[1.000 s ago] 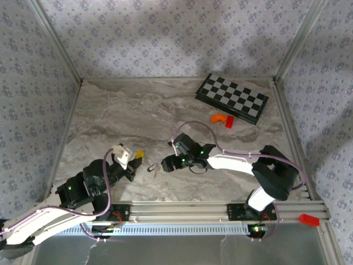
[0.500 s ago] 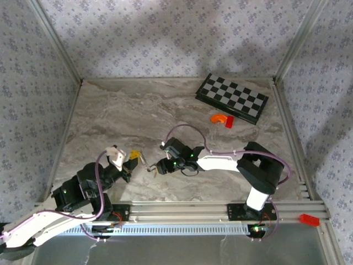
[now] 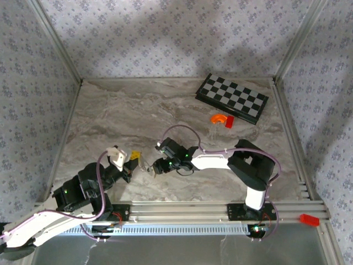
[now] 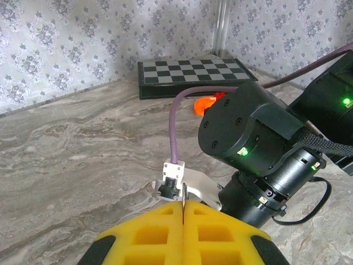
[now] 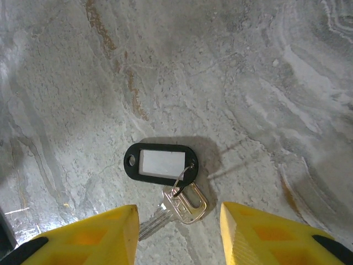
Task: Put the keys on the keyring
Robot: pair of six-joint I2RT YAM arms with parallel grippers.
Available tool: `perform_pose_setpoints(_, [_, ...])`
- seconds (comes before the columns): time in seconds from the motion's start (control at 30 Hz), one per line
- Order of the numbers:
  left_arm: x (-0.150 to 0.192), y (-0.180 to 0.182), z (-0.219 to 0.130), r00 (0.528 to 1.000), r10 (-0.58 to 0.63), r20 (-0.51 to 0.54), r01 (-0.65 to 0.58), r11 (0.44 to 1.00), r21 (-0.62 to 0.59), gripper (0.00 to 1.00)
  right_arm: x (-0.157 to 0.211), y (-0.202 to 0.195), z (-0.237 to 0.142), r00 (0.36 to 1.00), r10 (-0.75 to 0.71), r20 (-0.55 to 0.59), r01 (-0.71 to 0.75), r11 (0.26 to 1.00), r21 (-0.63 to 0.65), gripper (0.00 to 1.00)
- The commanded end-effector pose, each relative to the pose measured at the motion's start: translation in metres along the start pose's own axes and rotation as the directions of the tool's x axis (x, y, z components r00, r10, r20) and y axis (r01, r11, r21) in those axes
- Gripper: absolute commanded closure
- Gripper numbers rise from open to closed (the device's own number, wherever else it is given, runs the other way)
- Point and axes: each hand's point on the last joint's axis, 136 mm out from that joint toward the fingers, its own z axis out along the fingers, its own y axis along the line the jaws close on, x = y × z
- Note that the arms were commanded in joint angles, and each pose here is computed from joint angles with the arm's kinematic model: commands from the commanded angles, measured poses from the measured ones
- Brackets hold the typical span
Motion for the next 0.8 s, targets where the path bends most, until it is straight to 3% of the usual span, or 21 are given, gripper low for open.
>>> perform_pose_setpoints(0.0, [-0.013, -0.002, -0.003, 0.998, -0.021, 0.059, 0.021, 1.000, 0.015, 1.00, -0.005, 0.008, 0.006, 1.000, 0.011, 0.004, -0.011, 1.000, -0.028, 0.56])
perform_pose_setpoints(0.77, [-0.014, -0.005, -0.002, 0.998, -0.027, 0.063, 0.025, 0.999, 0.031, 1.00, -0.005, 0.002, 0.020, 1.000, 0.009, -0.006, -0.009, 1.000, -0.010, 0.72])
